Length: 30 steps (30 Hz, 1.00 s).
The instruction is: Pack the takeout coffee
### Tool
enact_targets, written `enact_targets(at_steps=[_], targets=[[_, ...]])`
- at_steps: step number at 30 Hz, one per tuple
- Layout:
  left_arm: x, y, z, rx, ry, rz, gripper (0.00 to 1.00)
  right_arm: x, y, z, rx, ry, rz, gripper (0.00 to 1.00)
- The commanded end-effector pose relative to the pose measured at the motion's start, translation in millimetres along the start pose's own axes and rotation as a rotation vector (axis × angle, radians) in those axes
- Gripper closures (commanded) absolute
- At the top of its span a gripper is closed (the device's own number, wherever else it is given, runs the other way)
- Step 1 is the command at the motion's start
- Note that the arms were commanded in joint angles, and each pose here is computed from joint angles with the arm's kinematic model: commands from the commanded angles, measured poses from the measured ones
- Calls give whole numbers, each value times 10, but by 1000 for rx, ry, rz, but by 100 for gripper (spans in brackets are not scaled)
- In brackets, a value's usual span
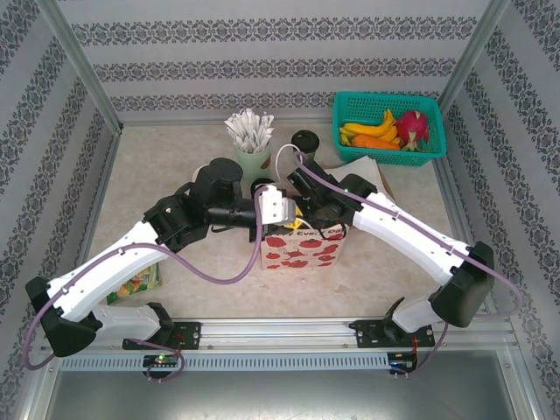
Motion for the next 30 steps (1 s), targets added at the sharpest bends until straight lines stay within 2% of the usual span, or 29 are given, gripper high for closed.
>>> enact_targets(at_steps=[1, 2, 4, 5, 12, 16, 18, 22, 30], targets=[[32, -169, -227, -73, 45, -93, 52, 9, 77, 47, 6, -56, 0, 100], [51, -207, -237, -72, 47, -132, 49, 7, 84, 55, 7, -61, -6, 100], [102, -293, -247, -71, 44, -223, 33, 7, 90, 68, 9, -73, -20, 100], [126, -331, -248, -71, 38, -259, 28, 9, 90, 72, 7, -78, -25, 100], [528, -545, -127, -24, -175, -551, 14, 21, 100, 73, 1, -116, -44, 100], [839, -643, 74, 43, -365, -710, 14, 21, 110, 79, 3, -124, -49, 100], [957, -658, 196, 69, -448, -739, 15, 21, 105, 78, 1, -126, -51, 100], [1112, -593, 375, 107, -546, -696, 21, 18, 108, 75, -2, -132, -46, 100], [1279, -317, 600, 171, -614, -576, 28, 28, 101, 68, -3, -136, -49, 100]])
Point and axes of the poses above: each hand's point on the last joint's axis, 136 mm out from that joint toward the fingers, its own y axis out along the fingers, its own x axis along the line the jaws close on, z = x × y, the point moved 8 cm from there along -y, back along the fingers, and after that the axes turned 9 degrees about y, right-handed, at the moved point
